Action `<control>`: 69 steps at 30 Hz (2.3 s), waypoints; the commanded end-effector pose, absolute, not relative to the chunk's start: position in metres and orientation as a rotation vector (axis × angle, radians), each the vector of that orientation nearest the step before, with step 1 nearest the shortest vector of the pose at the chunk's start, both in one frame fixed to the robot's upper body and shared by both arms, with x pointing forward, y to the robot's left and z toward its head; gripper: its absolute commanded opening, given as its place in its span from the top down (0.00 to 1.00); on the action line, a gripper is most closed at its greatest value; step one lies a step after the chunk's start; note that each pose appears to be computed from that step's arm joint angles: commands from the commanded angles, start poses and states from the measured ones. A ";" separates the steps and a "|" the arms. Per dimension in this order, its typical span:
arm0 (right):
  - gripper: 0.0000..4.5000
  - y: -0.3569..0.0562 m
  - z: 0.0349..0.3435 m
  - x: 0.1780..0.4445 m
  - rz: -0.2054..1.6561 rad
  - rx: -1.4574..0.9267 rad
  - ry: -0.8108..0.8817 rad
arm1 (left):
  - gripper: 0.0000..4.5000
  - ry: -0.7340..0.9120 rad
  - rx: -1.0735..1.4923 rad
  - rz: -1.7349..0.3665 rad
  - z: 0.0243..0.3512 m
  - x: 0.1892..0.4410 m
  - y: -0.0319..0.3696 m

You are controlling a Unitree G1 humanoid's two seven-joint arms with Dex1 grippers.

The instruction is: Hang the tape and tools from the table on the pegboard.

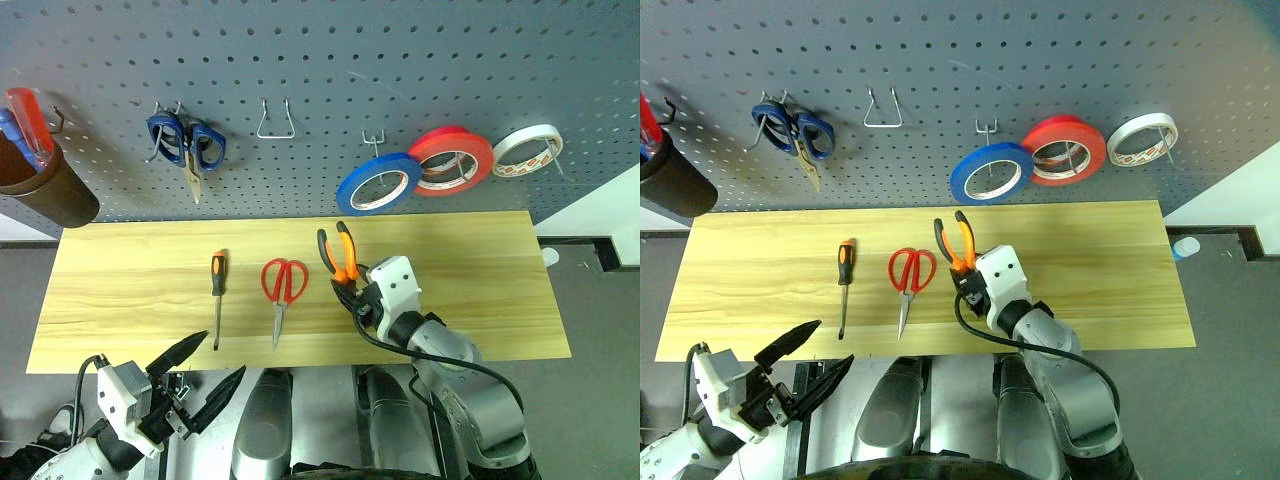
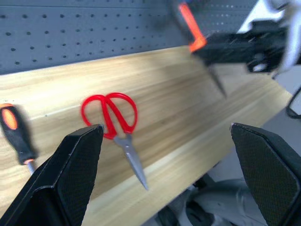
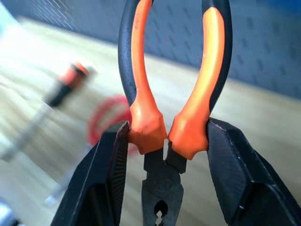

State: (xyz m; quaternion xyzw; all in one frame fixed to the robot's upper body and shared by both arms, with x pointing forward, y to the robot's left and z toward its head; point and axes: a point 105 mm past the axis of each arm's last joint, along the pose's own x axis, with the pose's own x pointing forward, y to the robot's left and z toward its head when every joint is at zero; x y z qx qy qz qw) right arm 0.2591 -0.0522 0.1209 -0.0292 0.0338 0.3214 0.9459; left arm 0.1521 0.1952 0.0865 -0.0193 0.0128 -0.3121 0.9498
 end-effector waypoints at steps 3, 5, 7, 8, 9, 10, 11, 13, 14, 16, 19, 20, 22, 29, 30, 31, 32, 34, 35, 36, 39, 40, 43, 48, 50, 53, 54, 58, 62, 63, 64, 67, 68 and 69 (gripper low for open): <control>0.53 -0.039 0.165 0.242 0.757 0.024 -0.111 | 0.00 -0.022 -0.041 -0.593 0.089 0.156 0.198; 0.53 -0.035 0.169 0.239 0.782 0.033 -0.127 | 0.00 -0.028 -0.049 -0.588 0.089 0.158 0.198; 0.53 -0.032 0.174 0.237 0.800 0.029 -0.153 | 0.00 -0.031 -0.054 -0.585 0.089 0.159 0.196; 0.53 -0.031 0.176 0.236 0.806 0.024 -0.166 | 0.00 -0.032 -0.056 -0.584 0.089 0.160 0.195; 0.53 -0.029 0.178 0.235 0.816 0.022 -0.181 | 0.00 -0.034 -0.057 -0.582 0.089 0.162 0.195; 0.53 -0.028 0.181 0.234 0.826 0.021 -0.195 | 0.00 -0.038 -0.060 -0.577 0.089 0.163 0.195; 0.53 -0.026 0.184 0.233 0.835 0.021 -0.211 | 0.00 -0.042 -0.061 -0.573 0.089 0.165 0.195; 0.53 -0.022 0.195 0.232 0.851 0.017 -0.259 | 0.00 -0.056 -0.063 -0.567 0.090 0.168 0.194; 0.53 -0.020 0.200 0.232 0.854 0.014 -0.281 | 0.00 -0.066 -0.061 -0.569 0.090 0.170 0.194; 0.53 -0.017 0.209 0.235 0.851 0.013 -0.318 | 0.00 -0.081 -0.060 -0.567 0.090 0.173 0.194; 0.53 -0.010 0.221 0.243 0.838 0.016 -0.361 | 0.00 -0.115 -0.063 -0.570 0.092 0.178 0.192; 0.53 -0.008 0.224 0.246 0.833 0.015 -0.372 | 0.00 -0.141 -0.068 -0.562 0.094 0.180 0.192; 0.53 -0.001 0.229 0.252 0.832 0.010 -0.391 | 0.00 -0.188 -0.078 -0.537 0.097 0.185 0.194; 0.53 0.027 0.249 0.268 0.816 0.043 -0.466 | 0.00 -0.241 -0.088 -0.471 0.094 0.197 0.193; 0.53 0.029 0.252 0.270 0.811 0.044 -0.478 | 0.00 -0.244 -0.079 -0.461 0.093 0.198 0.193; 0.53 0.031 0.256 0.273 0.799 0.043 -0.494 | 0.00 -0.250 -0.073 -0.444 0.092 0.201 0.194; 0.53 0.032 0.260 0.277 0.786 0.041 -0.511 | 0.00 -0.265 -0.074 -0.443 0.093 0.202 0.193; 0.53 0.034 0.270 0.285 0.751 0.034 -0.552 | 0.00 -0.291 -0.081 -0.444 0.094 0.204 0.191; 0.53 0.034 0.275 0.289 0.733 0.036 -0.571 | 0.00 -0.312 -0.084 -0.444 0.096 0.204 0.191; 0.53 0.034 0.279 0.291 0.718 0.038 -0.588 | 0.00 -0.320 -0.084 -0.444 0.096 0.205 0.191; 0.53 0.033 0.288 0.295 0.673 0.037 -0.632 | 0.00 -0.344 -0.085 -0.443 0.097 0.206 0.191; 0.53 0.032 0.290 0.295 0.659 0.039 -0.641 | 0.00 -0.356 -0.086 -0.443 0.098 0.206 0.191; 0.53 0.032 0.292 0.299 0.621 0.046 -0.652 | 0.00 -0.393 -0.091 -0.447 0.103 0.206 0.191; 0.53 0.038 0.292 0.308 0.595 0.047 -0.655 | 0.00 -0.453 -0.106 -0.459 0.109 0.204 0.187; 0.53 0.040 0.293 0.316 0.583 0.042 -0.657 | 0.00 -0.451 -0.110 -0.464 0.108 0.205 0.186; 0.53 0.042 0.295 0.324 0.568 0.036 -0.665 | 0.00 -0.445 -0.112 -0.471 0.107 0.204 0.184; 0.53 0.043 0.295 0.325 0.564 0.035 -0.669 | 0.00 -0.444 -0.112 -0.471 0.107 0.204 0.184; 0.53 0.045 0.300 0.334 0.549 0.020 -0.692 | 0.00 -0.437 -0.113 -0.479 0.106 0.202 0.183; 0.53 0.042 0.306 0.334 0.521 0.024 -0.726 | 0.00 -0.429 -0.107 -0.481 0.104 0.200 0.184; 0.53 0.042 0.306 0.335 0.516 0.025 -0.729 | 0.00 -0.429 -0.106 -0.481 0.104 0.199 0.184; 0.53 0.042 0.305 0.335 0.512 0.026 -0.732 | 0.00 -0.428 -0.105 -0.481 0.104 0.199 0.185; 0.53 0.044 0.305 0.334 0.507 0.030 -0.743 | 0.00 -0.428 -0.104 -0.483 0.104 0.198 0.185; 0.53 0.046 0.306 0.334 0.508 0.027 -0.748 | 0.00 -0.428 -0.104 -0.483 0.104 0.198 0.185; 0.53 0.048 0.306 0.333 0.511 0.026 -0.753 | 0.00 -0.428 -0.105 -0.485 0.104 0.198 0.185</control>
